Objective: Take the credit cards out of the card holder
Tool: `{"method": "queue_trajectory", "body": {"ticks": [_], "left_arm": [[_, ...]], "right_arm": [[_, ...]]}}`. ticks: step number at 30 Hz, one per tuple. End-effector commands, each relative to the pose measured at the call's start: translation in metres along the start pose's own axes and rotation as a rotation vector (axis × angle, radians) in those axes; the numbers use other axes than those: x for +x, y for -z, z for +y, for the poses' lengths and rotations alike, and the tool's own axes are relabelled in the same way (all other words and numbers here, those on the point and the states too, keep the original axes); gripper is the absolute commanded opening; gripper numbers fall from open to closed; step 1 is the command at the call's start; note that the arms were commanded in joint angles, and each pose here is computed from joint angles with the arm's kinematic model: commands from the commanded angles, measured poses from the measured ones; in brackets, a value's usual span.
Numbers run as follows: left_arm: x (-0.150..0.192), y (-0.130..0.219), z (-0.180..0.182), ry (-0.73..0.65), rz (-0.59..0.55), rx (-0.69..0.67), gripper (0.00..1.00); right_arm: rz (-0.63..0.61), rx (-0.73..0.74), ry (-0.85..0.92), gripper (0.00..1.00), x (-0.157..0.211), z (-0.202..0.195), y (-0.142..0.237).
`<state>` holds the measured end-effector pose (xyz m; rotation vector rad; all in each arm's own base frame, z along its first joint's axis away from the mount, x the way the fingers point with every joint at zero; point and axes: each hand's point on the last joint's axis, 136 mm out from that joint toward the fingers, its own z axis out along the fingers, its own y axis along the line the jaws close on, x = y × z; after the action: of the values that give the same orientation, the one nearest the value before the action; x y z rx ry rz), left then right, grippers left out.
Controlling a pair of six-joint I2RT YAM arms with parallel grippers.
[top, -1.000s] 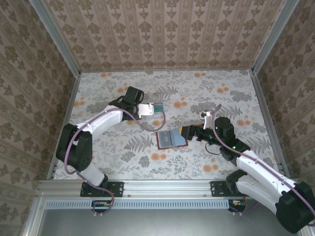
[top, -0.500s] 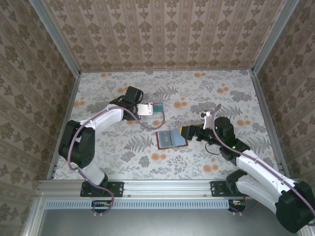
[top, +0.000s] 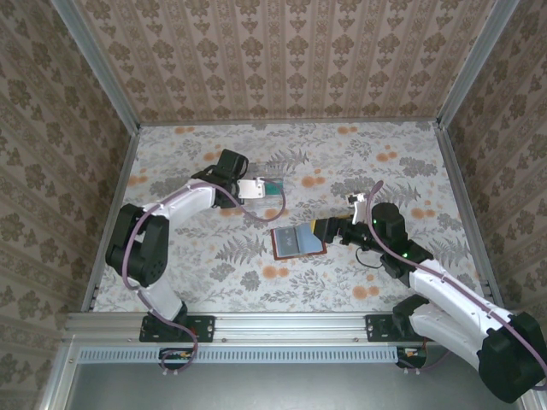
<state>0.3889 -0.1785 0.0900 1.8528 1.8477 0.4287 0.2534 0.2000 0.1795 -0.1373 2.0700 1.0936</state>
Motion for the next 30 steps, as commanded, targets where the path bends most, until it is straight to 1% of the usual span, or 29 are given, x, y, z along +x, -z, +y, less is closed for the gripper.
{"method": "queue_trajectory", "body": {"ticks": [1, 7, 9, 13, 19, 30], "left_arm": [[-0.002, -0.002, 0.007, 0.024, -0.011, -0.001, 0.18], [-0.001, -0.005, 0.012, 0.034, 0.003, -0.015, 0.21], [-0.001, -0.005, 0.014, 0.038, 0.003, -0.018, 0.25], [0.0, -0.005, 0.019, 0.045, 0.009, -0.036, 0.26], [0.004, -0.005, 0.025, 0.059, 0.019, -0.055, 0.32], [0.006, -0.009, 0.035, 0.073, 0.043, -0.079, 0.33]], "right_arm": [[-0.005, -0.009, -0.002, 1.0, 0.002, 0.001, -0.001], [-0.005, -0.011, -0.002, 1.0, 0.001, 0.001, -0.001], [-0.004, -0.011, -0.001, 1.0, 0.002, 0.001, -0.001], [-0.006, -0.01, -0.002, 1.0, 0.001, 0.001, -0.001], [-0.001, -0.013, -0.003, 1.0, 0.002, 0.001, -0.002], [0.004, -0.02, -0.006, 1.0, 0.003, 0.002, -0.003]]}}
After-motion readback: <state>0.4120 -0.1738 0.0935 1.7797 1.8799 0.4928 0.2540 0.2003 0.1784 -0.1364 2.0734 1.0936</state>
